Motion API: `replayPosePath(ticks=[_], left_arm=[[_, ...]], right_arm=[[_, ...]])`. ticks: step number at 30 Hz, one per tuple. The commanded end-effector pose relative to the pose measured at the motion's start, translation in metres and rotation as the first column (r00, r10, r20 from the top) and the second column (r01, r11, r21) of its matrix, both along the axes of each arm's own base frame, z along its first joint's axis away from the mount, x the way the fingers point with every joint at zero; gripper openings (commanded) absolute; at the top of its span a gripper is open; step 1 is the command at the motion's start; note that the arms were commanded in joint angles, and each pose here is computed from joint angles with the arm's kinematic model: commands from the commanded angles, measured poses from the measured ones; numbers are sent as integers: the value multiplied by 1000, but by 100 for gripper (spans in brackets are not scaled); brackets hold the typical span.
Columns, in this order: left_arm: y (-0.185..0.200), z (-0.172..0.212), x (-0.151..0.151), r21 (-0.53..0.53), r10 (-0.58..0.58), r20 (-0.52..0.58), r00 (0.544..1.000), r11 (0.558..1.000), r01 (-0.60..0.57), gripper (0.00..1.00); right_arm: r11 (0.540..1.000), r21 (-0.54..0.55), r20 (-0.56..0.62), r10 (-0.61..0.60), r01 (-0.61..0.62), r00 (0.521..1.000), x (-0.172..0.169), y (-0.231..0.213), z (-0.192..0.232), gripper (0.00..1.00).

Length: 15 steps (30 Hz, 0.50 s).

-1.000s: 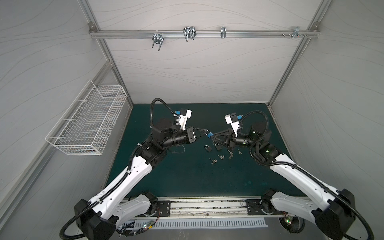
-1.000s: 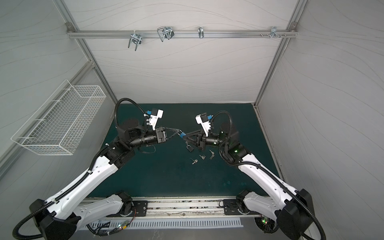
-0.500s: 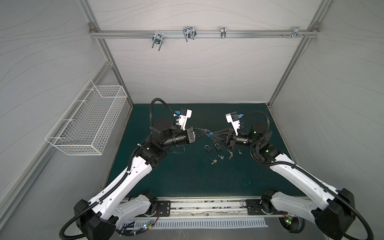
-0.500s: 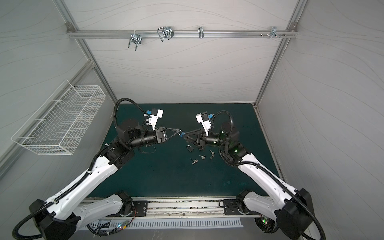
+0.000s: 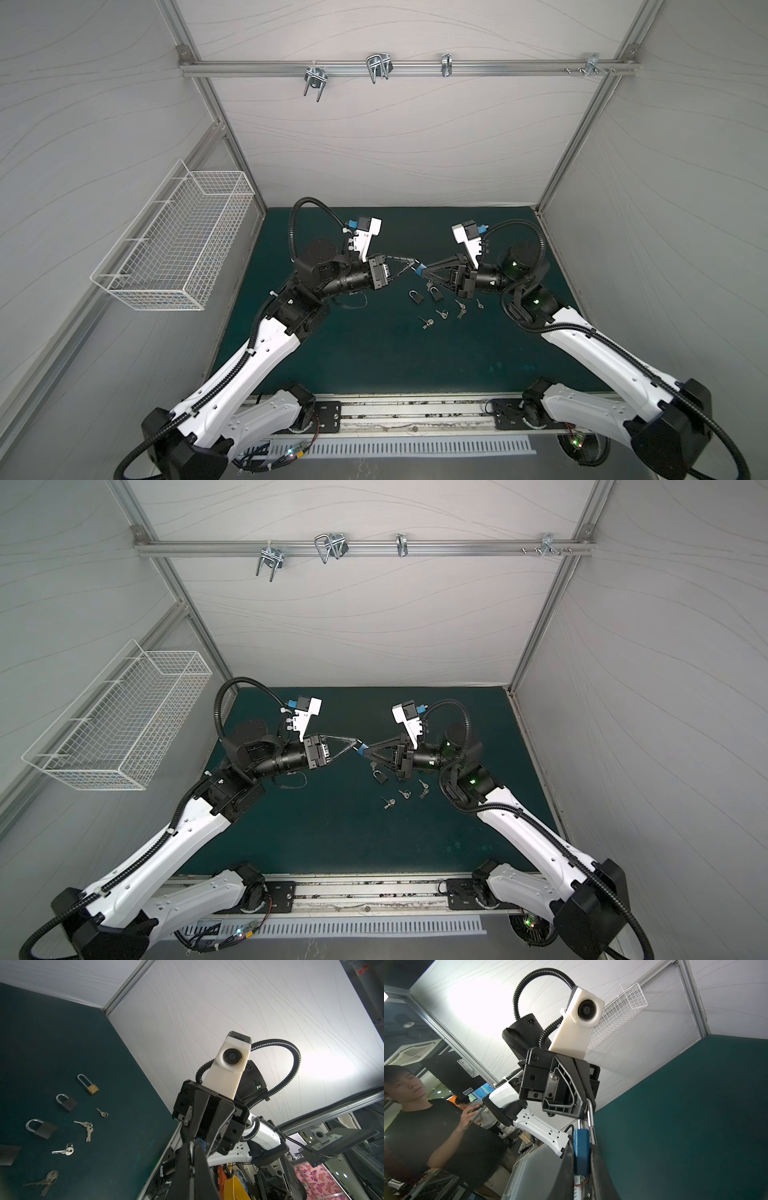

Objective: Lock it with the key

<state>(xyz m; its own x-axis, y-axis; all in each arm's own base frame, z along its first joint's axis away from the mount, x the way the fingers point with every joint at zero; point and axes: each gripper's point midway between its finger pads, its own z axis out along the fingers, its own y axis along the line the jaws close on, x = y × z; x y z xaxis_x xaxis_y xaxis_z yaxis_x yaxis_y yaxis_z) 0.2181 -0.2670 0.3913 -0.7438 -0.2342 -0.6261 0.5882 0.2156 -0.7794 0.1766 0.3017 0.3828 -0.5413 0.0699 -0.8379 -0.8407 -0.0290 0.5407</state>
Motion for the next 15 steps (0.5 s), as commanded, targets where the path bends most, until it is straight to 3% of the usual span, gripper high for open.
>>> replayPosePath(ticks=[1, 6, 15], left_arm=[[5, 52, -28, -106, -71, 175, 982, 990, 91, 0], [6, 68, -43, -134, -125, 222, 967, 979, 157, 0], [2, 62, -55, -90, -173, 235, 956, 976, 199, 0]], right_arm=[[998, 70, 11, -6, 5, 1000, -6, -7, 31, 0], [995, 99, 16, 15, -16, 1000, -9, -8, 46, 0], [994, 108, 35, 26, -29, 999, -12, -8, 56, 0]])
